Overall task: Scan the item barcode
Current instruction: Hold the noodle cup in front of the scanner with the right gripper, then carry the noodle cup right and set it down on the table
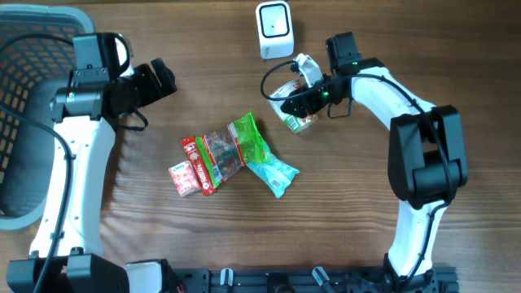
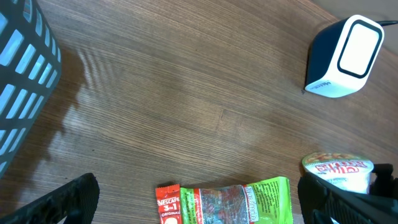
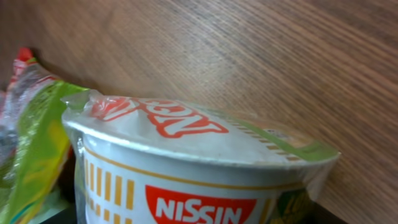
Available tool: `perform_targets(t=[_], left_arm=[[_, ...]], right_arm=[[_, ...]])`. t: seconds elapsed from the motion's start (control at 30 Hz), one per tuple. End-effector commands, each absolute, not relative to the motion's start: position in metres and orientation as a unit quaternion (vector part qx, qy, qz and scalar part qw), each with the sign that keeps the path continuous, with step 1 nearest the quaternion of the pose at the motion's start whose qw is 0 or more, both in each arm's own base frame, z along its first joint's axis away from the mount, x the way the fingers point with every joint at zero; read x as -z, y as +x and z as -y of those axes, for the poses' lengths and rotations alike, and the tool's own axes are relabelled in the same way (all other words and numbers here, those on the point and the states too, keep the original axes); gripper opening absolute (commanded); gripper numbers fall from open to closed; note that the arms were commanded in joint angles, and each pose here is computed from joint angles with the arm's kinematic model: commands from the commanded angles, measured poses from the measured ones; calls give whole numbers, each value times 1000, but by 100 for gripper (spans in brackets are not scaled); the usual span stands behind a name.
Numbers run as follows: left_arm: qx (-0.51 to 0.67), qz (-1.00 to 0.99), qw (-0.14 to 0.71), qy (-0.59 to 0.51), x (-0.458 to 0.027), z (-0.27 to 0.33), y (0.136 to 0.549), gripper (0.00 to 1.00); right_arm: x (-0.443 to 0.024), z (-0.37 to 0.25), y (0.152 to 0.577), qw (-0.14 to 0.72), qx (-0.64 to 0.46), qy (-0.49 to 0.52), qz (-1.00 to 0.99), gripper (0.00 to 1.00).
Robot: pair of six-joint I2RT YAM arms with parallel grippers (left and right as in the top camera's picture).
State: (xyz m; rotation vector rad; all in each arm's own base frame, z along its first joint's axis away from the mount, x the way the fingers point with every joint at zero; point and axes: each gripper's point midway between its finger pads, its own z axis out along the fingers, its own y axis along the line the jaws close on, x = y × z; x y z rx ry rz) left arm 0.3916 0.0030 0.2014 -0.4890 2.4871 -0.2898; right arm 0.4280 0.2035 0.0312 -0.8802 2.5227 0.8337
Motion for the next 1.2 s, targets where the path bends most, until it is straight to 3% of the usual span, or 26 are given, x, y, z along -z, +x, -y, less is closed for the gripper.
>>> perform_targets(t=[0.0, 0.17, 0.37, 0.47, 0.97, 1.17], left_arm=[[105, -931, 299, -180, -206, -6, 392, 100], [105, -931, 299, -180, -206, -6, 392, 100], [105, -931, 299, -180, -206, -6, 392, 100], [105, -931, 299, -180, -206, -6, 392, 100], [105, -931, 299, -180, -206, -6, 392, 100], [105, -931, 299, -180, -206, -6, 392, 100]], right_arm=[[-78, -203, 436, 205, -356, -291, -864, 63], [-163, -171, 434, 269, -386, -268, -840, 67], [-284, -148, 414, 375, -398, -243, -801, 64], [-330, -148, 410, 397, -425, -173, -795, 61], [-319, -168, 475, 537, -128, -144, -821, 56], [-275, -190, 506, 543, -23, -140, -827, 55]])
